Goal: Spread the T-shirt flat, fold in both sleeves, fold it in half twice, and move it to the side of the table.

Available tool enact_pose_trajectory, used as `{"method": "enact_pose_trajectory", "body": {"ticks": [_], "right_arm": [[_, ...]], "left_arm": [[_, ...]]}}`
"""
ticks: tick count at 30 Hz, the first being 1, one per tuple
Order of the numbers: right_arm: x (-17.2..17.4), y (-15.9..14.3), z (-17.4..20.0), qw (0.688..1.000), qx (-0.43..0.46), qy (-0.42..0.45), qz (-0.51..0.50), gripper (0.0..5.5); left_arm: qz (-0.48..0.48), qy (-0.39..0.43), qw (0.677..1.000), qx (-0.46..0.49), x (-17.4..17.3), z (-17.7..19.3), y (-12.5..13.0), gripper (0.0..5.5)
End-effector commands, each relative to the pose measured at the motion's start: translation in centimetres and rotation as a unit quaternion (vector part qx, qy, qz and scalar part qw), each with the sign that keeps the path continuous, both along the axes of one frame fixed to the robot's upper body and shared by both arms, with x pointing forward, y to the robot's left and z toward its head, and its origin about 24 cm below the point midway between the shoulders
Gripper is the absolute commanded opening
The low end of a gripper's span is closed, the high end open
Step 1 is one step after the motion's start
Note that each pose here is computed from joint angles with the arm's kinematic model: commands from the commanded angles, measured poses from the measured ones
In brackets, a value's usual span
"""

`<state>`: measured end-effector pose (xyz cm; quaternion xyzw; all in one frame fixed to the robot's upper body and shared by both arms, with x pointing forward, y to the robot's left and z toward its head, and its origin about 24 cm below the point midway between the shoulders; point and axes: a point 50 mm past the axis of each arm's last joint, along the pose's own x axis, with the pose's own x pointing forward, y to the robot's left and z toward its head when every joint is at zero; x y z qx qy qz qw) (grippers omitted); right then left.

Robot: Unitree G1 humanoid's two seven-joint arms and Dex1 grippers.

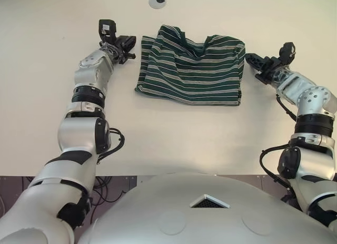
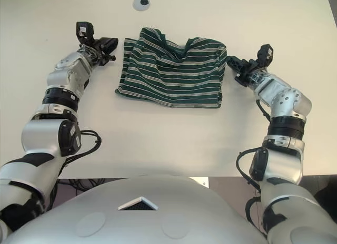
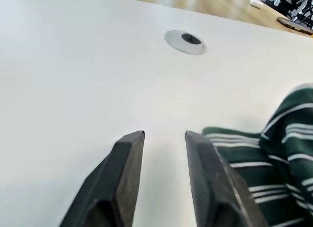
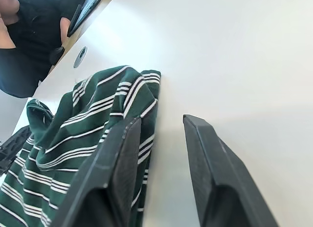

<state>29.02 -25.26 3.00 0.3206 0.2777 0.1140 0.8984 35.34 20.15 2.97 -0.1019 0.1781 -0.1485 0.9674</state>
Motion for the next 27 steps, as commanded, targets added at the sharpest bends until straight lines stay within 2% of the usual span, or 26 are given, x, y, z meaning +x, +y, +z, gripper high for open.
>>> {"method": "enact_pose_trajectory", "body": {"ticks": [1,3,6,8,11,12,16,20,27], "right_arm": [[-0.2,0.2,0.7,0.999,-0.017,-0.038,0.008,1.56],[-0.3,0.7,2.0,0.993,-0.05,-0.1,0.03,1.35],[-0.6,2.4,3.7,0.972,-0.119,-0.187,0.078,0.87],[-0.7,3.4,3.8,0.963,-0.141,-0.209,0.1,0.49],[-0.5,5.5,2.7,0.95,-0.177,-0.209,0.148,0.0],[-0.3,6.2,2.2,0.947,-0.187,-0.205,0.163,0.0],[0.5,8.4,-0.4,0.941,-0.217,-0.163,0.202,0.0],[0.9,7.8,-2.8,0.933,-0.28,-0.114,0.193,0.0],[-1.5,4.6,-4.9,0.929,-0.319,-0.046,0.183,0.0]], "left_arm": [[-0.025,-0.111,0.992,-0.054,0.7,3.2,-0.4,1.44],[-0.07,-0.148,0.984,-0.066,0.4,4.2,-1.3,1.49],[-0.179,-0.145,0.972,-0.035,-1.3,3.9,-4.4,0.98],[-0.22,-0.123,0.968,-0.004,-2.2,3.2,-6.0,0.66],[-0.254,-0.091,0.962,0.038,-2.8,2.1,-7.6,0.17],[-0.26,-0.081,0.961,0.048,-2.9,1.8,-7.9,0.03],[-0.279,-0.044,0.956,0.083,-3.1,0.4,-9.0,0.03],[-0.241,-0.01,0.953,0.183,-2.7,-1.7,-6.9,0.03],[-0.189,0.024,0.959,0.208,-3.8,-3.4,-2.7,0.03]]}}
